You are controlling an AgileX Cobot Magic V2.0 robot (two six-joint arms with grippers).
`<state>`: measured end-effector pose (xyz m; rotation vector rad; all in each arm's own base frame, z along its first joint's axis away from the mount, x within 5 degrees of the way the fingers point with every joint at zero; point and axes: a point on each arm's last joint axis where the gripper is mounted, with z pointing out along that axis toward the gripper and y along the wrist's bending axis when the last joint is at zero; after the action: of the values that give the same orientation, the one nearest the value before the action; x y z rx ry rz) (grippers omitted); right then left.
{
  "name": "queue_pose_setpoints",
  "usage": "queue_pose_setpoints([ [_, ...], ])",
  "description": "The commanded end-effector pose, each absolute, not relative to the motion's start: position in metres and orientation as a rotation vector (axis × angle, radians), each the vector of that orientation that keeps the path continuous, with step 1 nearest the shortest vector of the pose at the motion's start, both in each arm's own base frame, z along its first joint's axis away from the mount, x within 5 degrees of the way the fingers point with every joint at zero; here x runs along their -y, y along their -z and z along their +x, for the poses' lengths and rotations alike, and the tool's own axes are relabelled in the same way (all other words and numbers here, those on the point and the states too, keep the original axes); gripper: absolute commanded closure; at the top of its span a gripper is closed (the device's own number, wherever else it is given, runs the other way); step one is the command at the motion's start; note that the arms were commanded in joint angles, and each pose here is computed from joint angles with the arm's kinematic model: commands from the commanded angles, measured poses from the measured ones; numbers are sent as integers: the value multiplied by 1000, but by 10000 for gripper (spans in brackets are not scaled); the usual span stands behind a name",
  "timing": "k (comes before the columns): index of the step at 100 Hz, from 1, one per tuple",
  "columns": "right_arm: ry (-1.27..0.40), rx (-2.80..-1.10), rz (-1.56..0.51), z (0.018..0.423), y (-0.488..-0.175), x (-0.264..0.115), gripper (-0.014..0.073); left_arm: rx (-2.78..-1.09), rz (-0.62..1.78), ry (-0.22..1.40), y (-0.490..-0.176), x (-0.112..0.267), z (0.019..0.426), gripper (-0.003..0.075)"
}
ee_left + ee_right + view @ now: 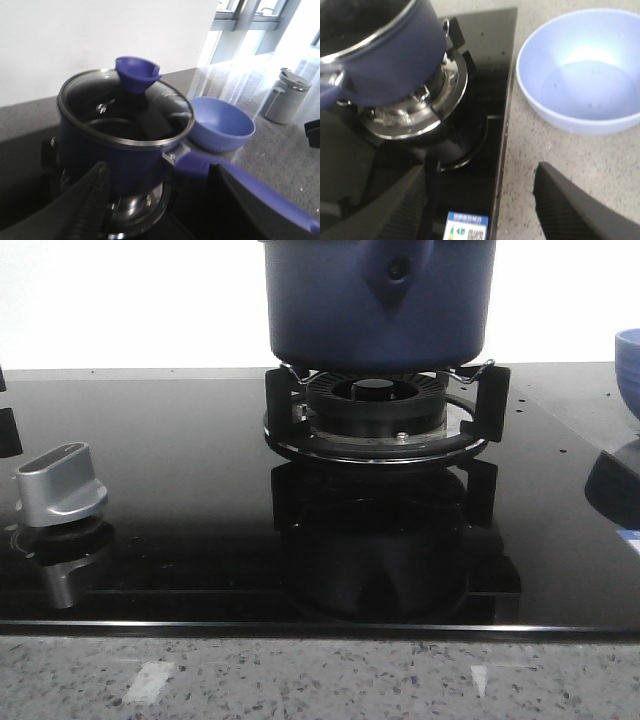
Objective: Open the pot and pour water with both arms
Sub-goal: 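Grasp the blue lid knob with the left gripper and lift the lid, then move the right gripper over the light blue bowl and grasp its rim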
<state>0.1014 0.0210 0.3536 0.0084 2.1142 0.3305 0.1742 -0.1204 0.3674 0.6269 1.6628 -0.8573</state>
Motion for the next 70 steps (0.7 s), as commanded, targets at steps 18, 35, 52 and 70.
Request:
queue_pose_setpoints([
  [18, -309, -1979, 13, 106, -372, -19, 171, -1592, 649, 938, -389, 152, 218, 342],
  [35, -315, -1981, 15, 106, -372, -19, 171, -1551, 791, 891, -383, 172, 250, 341],
  [52, -317, -1987, 14, 106, -372, -20, 171, -1538, 823, 862, -381, 185, 277, 321],
  [70, -317, -1987, 14, 106, -372, -20, 171, -1533, 863, 910, -375, 198, 298, 210],
])
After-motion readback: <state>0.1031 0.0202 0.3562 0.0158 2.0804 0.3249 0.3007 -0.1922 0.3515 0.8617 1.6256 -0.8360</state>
